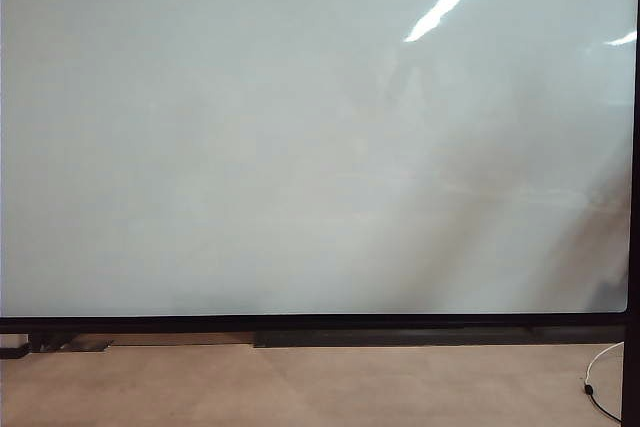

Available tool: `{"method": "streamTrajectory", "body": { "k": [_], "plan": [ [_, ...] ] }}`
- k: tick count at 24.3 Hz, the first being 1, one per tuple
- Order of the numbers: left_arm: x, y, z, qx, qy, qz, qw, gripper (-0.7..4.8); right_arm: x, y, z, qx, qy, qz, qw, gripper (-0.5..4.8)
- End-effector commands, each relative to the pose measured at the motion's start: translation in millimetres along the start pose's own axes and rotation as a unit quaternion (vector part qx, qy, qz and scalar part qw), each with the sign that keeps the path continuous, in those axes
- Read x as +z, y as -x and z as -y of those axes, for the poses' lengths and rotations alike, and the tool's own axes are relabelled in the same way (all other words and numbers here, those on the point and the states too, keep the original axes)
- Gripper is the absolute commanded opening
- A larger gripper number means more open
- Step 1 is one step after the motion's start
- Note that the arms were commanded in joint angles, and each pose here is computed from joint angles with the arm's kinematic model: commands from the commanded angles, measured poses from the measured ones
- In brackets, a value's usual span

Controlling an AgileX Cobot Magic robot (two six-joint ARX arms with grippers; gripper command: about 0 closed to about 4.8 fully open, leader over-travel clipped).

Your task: Pick up the pen on the shelf to the right of the whiteboard and draw a triangle.

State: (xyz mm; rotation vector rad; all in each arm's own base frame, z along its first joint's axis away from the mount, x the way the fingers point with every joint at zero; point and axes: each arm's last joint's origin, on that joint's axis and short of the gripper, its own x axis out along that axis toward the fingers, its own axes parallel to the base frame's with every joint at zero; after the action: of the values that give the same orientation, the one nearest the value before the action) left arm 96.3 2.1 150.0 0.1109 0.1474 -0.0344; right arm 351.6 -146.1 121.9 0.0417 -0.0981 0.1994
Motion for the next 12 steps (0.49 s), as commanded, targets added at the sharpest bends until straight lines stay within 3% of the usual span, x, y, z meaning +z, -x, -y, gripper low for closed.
{"method": "streamTrajectory", "body": {
  "k": [1,12],
  "plan": [
    [2.2,0.3,-0.2,0.000,-0.001,0.007,1.000,-0.05,4.3,-0.4,-0.3,0.009,0.007,0.010,1.000,1.81],
    [2.2,0.3,-0.2,0.000,-0.001,0.007,1.000,-0.05,4.2,-0.4,-0.4,0.011,0.007,0.009,1.000,1.65]
  ]
}}
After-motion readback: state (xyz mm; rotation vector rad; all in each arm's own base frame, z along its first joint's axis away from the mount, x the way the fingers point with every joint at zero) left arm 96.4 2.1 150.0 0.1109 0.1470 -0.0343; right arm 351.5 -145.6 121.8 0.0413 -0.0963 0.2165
